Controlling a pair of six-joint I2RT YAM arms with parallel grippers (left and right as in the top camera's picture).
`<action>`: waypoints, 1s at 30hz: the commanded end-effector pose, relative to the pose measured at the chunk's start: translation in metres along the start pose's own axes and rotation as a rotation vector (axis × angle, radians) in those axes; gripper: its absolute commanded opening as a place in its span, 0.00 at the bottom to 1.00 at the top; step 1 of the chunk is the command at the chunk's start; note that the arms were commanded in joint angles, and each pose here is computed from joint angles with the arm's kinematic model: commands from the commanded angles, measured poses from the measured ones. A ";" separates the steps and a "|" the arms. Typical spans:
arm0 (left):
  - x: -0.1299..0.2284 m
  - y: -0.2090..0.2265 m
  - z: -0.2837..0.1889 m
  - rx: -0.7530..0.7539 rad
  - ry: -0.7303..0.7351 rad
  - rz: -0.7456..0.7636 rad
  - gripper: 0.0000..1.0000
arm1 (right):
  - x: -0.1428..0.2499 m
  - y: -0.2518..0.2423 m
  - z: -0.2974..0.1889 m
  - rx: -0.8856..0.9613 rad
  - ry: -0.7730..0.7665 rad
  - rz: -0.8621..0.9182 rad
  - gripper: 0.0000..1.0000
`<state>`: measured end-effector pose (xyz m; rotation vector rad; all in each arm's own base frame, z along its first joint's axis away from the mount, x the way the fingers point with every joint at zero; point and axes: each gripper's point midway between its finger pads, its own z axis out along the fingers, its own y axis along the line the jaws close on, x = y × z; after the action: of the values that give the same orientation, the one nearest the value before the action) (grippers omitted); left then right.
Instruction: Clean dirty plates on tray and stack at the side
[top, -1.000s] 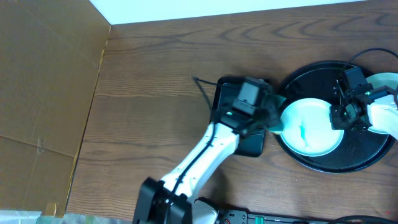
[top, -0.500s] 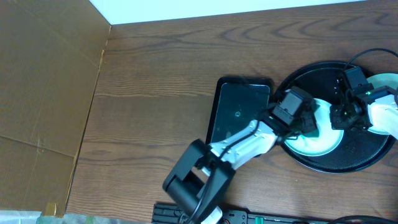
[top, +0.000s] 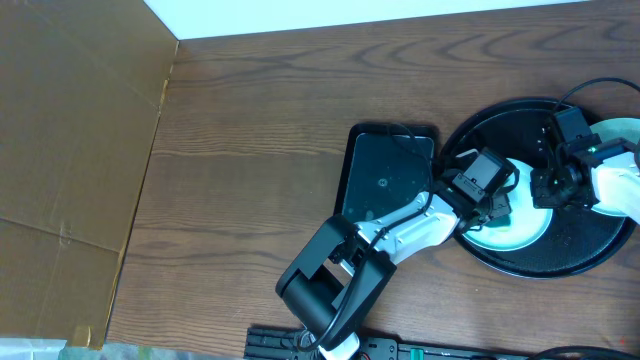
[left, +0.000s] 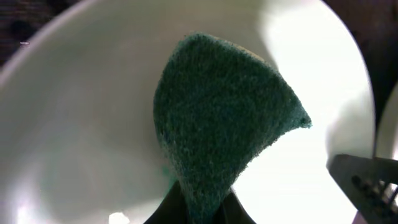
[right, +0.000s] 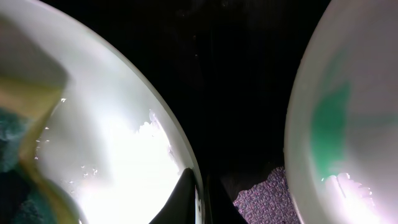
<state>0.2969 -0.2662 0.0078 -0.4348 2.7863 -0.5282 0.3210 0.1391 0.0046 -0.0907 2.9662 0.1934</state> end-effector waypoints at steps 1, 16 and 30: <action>-0.015 0.050 0.002 -0.182 -0.072 -0.031 0.07 | 0.016 -0.013 0.012 0.051 0.050 0.037 0.02; -0.033 -0.013 -0.025 0.072 -0.098 -0.038 0.08 | 0.016 -0.013 0.012 0.050 0.050 0.037 0.02; 0.005 -0.010 0.010 0.020 -0.015 -0.082 0.07 | 0.015 -0.013 0.012 0.049 0.047 0.037 0.02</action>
<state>0.3033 -0.2791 0.0167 -0.5055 2.7270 -0.5884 0.3199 0.1410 0.0045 -0.0769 2.9712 0.2127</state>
